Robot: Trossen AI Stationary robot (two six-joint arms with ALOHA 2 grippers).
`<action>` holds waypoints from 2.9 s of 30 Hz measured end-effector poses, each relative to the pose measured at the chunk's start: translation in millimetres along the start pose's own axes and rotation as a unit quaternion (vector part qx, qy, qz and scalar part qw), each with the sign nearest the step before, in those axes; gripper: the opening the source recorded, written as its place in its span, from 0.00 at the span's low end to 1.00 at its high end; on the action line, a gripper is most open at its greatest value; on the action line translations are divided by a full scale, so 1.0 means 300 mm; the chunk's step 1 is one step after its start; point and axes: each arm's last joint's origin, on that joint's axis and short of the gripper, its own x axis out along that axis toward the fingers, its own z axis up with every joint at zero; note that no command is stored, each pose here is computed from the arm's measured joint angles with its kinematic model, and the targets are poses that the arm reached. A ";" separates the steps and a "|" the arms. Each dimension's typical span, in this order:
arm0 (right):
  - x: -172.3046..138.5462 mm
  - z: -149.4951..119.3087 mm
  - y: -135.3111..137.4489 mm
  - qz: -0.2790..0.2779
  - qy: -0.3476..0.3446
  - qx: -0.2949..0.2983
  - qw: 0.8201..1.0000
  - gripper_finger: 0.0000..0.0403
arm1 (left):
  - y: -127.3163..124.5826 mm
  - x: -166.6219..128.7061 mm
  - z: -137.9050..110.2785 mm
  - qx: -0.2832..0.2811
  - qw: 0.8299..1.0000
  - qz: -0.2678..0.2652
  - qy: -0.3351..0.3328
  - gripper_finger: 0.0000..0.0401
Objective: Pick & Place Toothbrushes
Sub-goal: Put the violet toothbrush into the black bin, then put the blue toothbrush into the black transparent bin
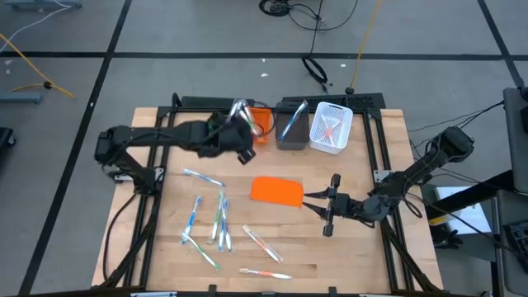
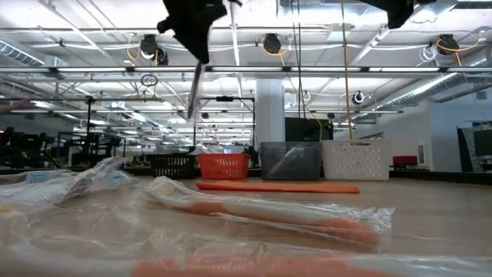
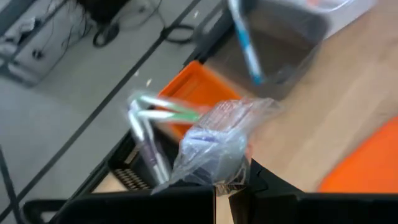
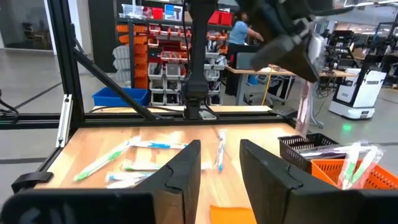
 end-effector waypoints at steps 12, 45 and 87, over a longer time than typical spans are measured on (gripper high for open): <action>0.000 -0.004 0.000 0.000 0.005 -0.001 1.000 0.25 | 0.229 0.149 0.035 -0.064 0.995 0.012 0.070 0.01; 0.000 -0.005 0.000 0.000 0.006 -0.001 1.000 0.25 | 0.392 0.414 -0.139 -0.160 0.976 -0.019 0.144 0.03; 0.001 -0.017 0.000 0.000 0.018 -0.015 1.000 0.25 | 0.358 0.368 -0.193 -0.125 0.965 -0.109 0.204 0.53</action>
